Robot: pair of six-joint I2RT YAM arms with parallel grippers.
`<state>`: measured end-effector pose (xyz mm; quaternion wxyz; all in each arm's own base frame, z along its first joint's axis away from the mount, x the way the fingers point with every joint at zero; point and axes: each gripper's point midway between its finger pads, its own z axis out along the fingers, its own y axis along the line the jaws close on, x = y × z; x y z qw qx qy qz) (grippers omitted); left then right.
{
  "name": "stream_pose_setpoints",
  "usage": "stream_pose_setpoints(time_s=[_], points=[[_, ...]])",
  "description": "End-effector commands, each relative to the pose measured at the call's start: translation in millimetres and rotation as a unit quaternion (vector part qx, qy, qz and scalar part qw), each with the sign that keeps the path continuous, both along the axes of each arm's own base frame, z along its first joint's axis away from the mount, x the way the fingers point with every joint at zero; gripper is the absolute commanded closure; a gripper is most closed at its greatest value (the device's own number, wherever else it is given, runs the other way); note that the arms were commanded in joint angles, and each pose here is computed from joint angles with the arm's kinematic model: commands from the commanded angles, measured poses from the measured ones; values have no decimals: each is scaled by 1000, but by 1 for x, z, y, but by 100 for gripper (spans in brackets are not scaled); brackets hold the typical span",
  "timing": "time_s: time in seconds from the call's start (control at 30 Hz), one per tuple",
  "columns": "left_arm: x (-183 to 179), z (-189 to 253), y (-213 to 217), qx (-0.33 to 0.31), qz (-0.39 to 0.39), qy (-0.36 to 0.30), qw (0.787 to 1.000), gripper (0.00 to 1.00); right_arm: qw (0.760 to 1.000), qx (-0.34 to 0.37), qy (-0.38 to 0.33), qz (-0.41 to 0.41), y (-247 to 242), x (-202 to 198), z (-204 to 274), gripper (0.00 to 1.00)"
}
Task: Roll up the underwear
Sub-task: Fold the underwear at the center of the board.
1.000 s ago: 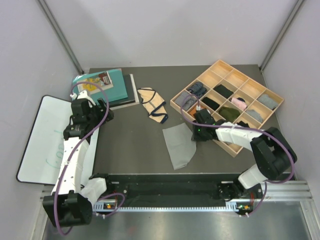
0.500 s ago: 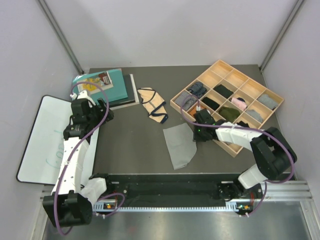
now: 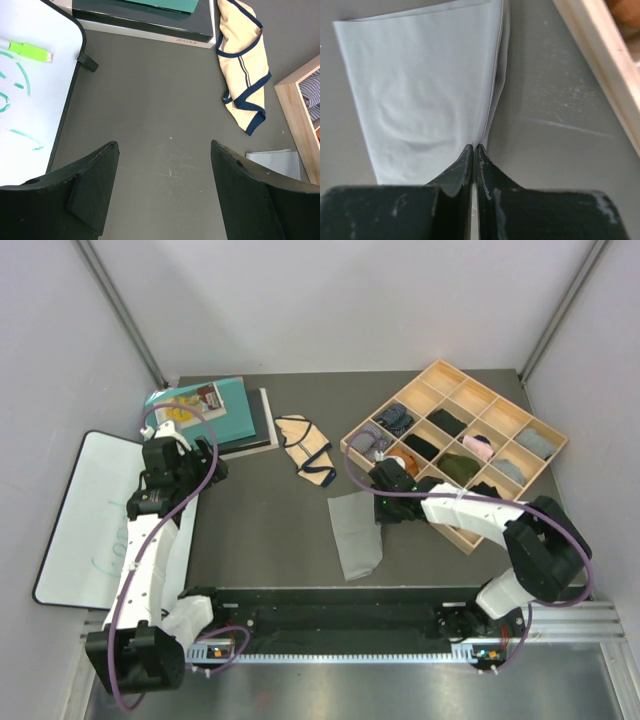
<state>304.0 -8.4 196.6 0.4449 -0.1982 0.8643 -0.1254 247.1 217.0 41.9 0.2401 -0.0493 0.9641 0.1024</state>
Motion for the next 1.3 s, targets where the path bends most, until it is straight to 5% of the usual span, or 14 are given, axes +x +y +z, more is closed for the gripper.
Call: stream_pose_setpoints(time_s=[0.0,0.53,1.27], points=[[8,12,-3,4,-13,-32,999,22,1000,8,-21,4,22,7,13,100],[7,13,-4,3,-15,-35,999,22,998,27,-12,60,89,-11,11,100],[7,15,-4,4,-15,-38,999,22,996,27,7,83,110,-23,3,100]])
